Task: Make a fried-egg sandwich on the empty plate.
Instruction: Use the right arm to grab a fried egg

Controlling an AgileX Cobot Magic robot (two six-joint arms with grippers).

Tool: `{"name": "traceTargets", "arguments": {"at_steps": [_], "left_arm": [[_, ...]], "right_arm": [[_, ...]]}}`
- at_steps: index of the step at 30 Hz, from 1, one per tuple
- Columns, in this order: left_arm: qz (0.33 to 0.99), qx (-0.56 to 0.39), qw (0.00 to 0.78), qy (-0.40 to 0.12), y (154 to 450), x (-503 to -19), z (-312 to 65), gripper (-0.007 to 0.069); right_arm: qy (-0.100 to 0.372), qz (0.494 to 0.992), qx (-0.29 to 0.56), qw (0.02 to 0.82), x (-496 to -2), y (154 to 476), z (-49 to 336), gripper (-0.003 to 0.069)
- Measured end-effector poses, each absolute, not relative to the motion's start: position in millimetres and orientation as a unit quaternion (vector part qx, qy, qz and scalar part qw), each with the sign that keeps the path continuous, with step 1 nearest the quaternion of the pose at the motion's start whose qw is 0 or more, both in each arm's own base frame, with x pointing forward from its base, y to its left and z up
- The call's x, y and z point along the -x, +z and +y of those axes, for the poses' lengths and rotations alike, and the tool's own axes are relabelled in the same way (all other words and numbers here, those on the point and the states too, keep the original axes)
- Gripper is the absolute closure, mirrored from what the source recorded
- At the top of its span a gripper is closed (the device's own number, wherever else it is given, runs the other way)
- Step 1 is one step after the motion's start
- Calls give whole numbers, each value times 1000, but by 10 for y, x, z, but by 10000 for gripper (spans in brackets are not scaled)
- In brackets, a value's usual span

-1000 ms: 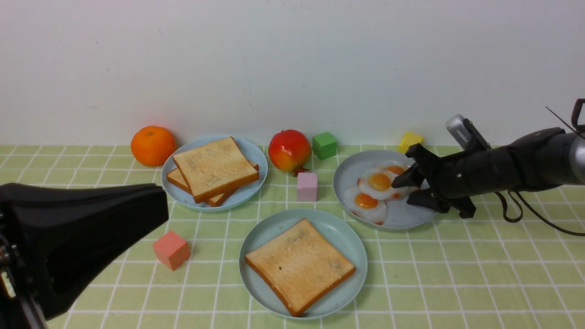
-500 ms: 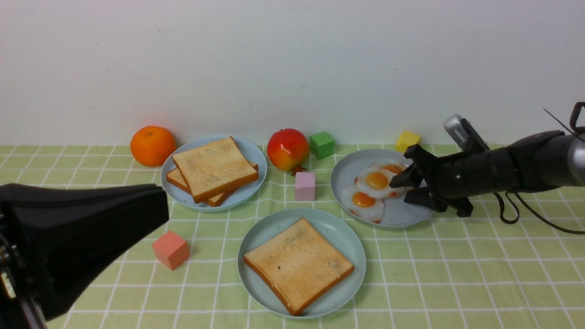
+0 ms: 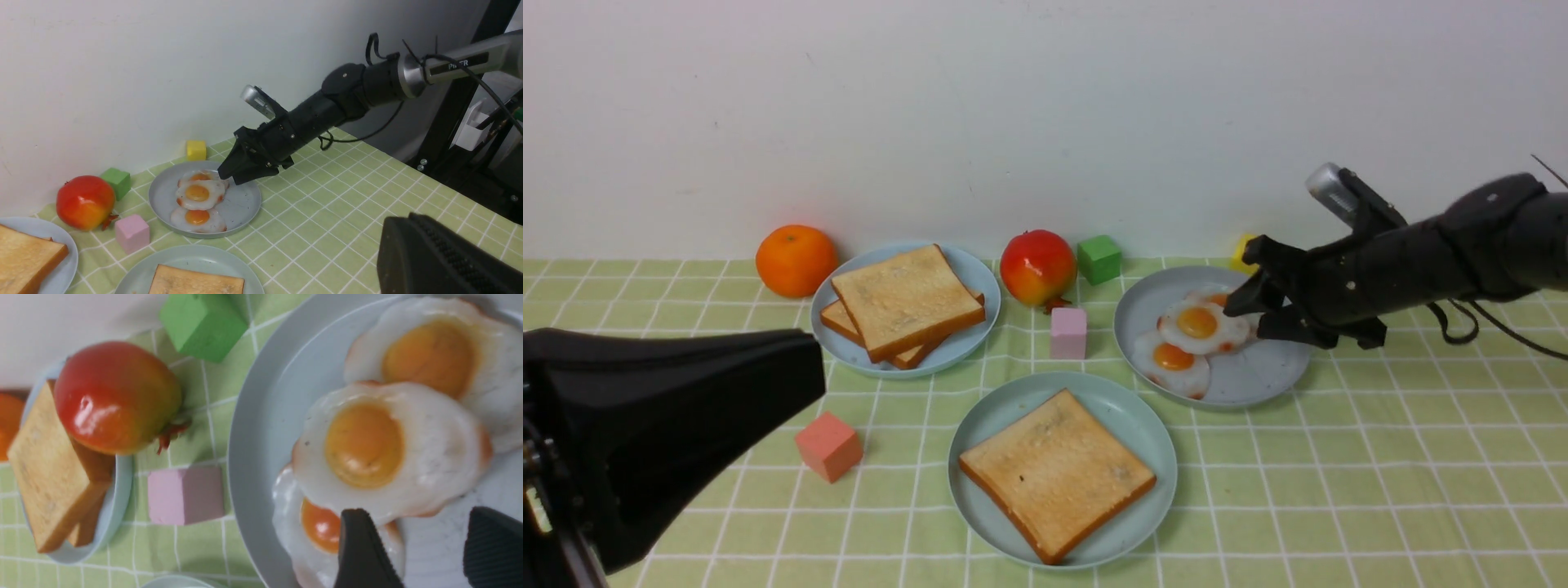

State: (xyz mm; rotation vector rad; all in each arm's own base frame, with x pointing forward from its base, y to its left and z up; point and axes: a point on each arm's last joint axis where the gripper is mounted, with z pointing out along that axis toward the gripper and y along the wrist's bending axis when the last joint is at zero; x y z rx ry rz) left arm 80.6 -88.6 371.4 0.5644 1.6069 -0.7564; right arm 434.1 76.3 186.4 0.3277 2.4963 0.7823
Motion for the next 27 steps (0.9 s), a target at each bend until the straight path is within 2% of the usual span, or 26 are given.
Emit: {"name": "traceTargets", "arguments": {"at_steps": [2,5,10,13,17,22,27], "left_arm": [[692,-243,596,-326,3714,-805,-886,638],[692,-243,596,-326,3714,-805,-886,638],[693,-243,596,-325,3712,-809,-890,638],[696,-244,592,-324,3700,-822,-904,638],[702,-247,586,-320,3677,-853,-937,638],[704,-247,584,-319,3670,-858,-943,638],[704,-247,584,-319,3670,-858,-943,638]], "right_arm": [[275,923,-109,245,-4358,1928,821,292],[227,940,-115,227,-4400,2085,898,292],[188,950,-163,191,-4403,1978,813,292],[191,951,-180,165,-4430,1790,804,292],[222,943,-197,151,-4478,1611,862,292],[246,933,-208,160,-4528,1555,895,292],[250,929,-210,175,-4561,1551,895,292]]}}
